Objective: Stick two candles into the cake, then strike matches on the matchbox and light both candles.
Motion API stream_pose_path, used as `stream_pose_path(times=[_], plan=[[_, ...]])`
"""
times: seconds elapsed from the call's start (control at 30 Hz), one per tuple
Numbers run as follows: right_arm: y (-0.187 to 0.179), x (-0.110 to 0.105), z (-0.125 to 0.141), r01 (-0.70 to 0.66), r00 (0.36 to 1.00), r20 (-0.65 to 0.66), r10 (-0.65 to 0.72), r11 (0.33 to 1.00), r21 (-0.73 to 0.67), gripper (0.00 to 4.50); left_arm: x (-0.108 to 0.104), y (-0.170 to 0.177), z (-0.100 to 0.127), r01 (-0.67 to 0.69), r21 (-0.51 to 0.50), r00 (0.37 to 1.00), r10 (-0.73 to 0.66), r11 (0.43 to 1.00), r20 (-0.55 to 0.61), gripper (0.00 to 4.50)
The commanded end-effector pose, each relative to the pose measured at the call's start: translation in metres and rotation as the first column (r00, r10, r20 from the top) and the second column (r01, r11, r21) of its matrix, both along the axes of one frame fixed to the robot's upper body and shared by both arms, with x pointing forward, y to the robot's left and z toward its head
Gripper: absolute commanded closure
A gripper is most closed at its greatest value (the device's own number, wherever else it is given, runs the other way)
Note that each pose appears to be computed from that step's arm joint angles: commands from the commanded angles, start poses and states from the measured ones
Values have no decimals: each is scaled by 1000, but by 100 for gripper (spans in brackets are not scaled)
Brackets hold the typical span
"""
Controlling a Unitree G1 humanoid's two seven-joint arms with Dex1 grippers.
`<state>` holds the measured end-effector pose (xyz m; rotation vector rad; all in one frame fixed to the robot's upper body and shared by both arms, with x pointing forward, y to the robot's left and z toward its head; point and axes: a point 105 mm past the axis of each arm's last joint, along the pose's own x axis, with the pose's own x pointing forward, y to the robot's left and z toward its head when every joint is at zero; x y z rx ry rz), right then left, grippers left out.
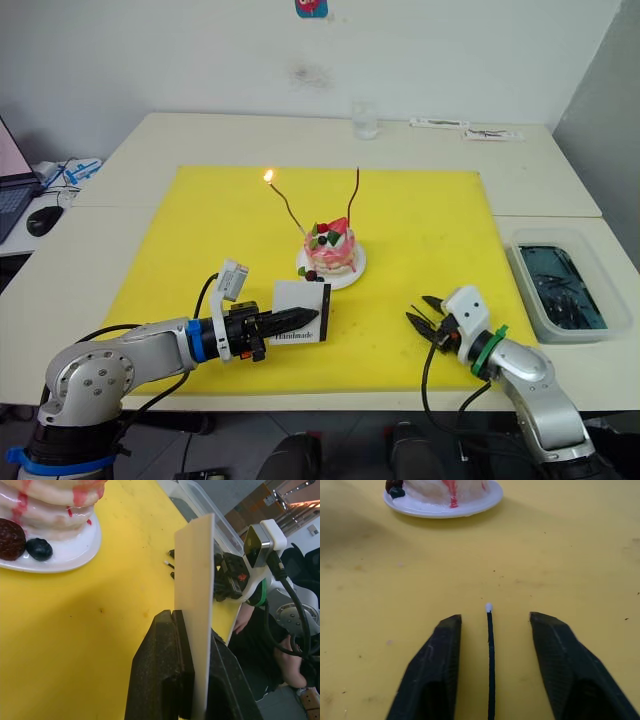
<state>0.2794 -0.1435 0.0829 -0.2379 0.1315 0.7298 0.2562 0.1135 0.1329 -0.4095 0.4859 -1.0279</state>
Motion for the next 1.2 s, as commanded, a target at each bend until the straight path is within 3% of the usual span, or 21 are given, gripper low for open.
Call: stream_pose_path(times=[0.03,0.1,0.77,0.97,1.2], plan=[[3,-3,2,-5,1000,13,5,1000,-8,377,-2,-2,11,16,-13,999,-15,1000,43,450],[6,-4,3,-7,1000,14,7,1000,0,447,-2,-2,11,15,-13,999,-15,1000,42,450],[7,-7,26,-61,998,19,60,997,45,447,5,-16,14,20,-41,999,-19,999,26,450],[26,-7,39,-85,995,49,82,994,66,447,-4,-14,13,16,-44,1000,-14,999,25,450],[29,1,25,-55,998,32,55,999,2,447,-3,-11,13,-7,-44,1000,8,999,28,450]])
